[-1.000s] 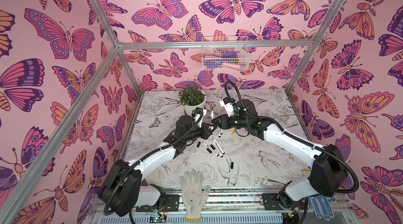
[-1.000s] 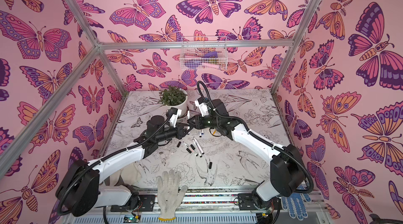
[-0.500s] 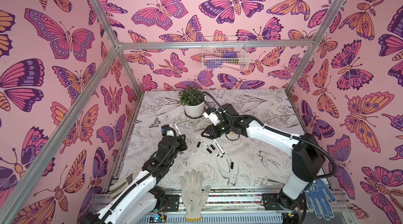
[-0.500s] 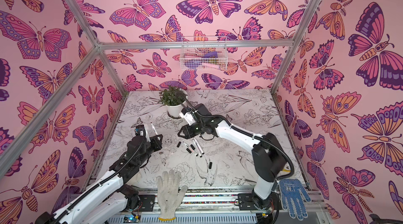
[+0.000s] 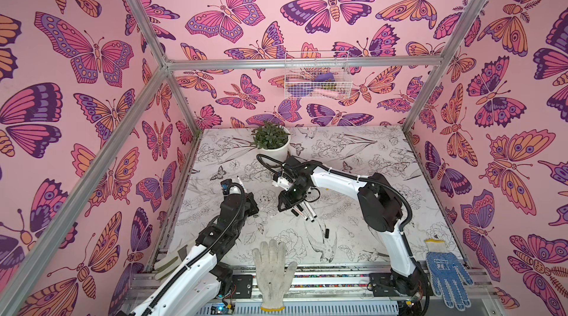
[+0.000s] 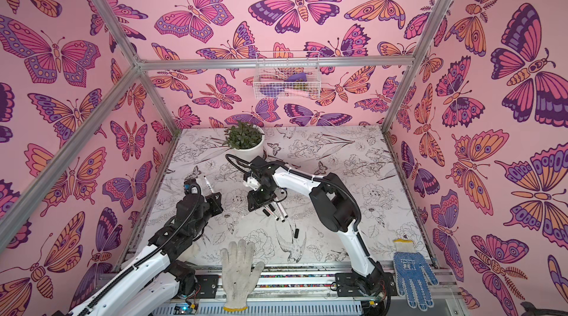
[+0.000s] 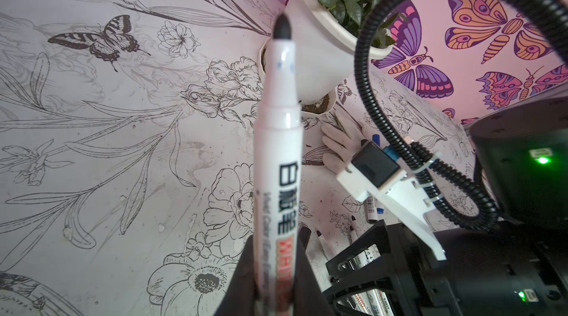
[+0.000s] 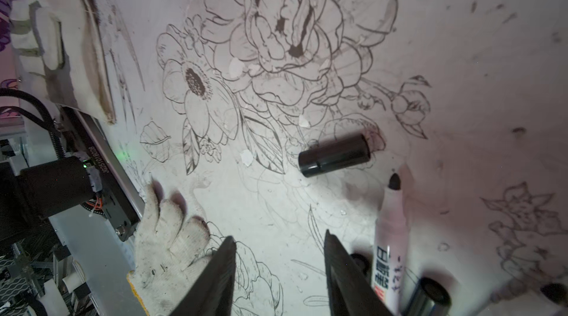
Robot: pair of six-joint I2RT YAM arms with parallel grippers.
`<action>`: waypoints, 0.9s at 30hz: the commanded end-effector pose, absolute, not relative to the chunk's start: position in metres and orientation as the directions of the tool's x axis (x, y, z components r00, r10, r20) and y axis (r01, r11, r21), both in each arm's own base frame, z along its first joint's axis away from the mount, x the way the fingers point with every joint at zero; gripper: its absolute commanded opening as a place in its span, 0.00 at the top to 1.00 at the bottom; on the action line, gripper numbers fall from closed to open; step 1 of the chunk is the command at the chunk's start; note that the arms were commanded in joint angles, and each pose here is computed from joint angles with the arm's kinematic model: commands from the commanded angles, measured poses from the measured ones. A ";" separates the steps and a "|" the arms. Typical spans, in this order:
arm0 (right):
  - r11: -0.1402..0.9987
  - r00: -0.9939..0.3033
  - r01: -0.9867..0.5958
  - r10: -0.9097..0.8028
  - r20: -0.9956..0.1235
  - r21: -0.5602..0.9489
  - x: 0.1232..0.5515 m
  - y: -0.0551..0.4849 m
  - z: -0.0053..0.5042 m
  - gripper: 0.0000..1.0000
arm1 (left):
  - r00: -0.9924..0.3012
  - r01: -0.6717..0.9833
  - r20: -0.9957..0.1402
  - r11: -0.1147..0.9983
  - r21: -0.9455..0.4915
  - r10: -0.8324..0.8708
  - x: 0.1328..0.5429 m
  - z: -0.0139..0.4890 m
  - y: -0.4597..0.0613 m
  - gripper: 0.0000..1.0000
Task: Insert pens into pen caps
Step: Pick up the pen cap from the center of the table.
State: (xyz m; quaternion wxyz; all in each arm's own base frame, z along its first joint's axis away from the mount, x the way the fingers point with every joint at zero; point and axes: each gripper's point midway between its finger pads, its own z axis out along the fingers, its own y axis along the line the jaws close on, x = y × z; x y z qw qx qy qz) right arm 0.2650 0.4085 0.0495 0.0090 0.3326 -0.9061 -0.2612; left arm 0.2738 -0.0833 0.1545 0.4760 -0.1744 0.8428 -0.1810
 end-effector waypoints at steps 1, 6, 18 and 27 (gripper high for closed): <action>0.672 -0.765 -0.608 -0.639 -0.085 0.424 0.259 0.401 0.038 0.51 | -0.469 -0.127 -0.755 0.882 -0.455 -0.457 0.273 0.162 -0.077 1.00; 0.699 -0.773 -0.609 -0.629 -0.083 0.375 0.272 0.407 0.029 0.50 | -0.466 -0.126 -0.762 0.886 -0.447 -0.450 0.270 0.164 -0.074 1.00; 0.710 -0.719 -0.694 -0.689 -0.089 0.119 0.284 0.415 0.007 0.51 | -0.469 -0.130 -0.759 0.886 -0.446 -0.451 0.266 0.161 -0.072 1.00; 0.752 -0.751 -0.657 -0.648 -0.128 0.056 0.301 0.420 0.003 0.52 | -0.480 -0.117 -0.760 0.890 -0.441 -0.439 0.268 0.162 -0.075 1.00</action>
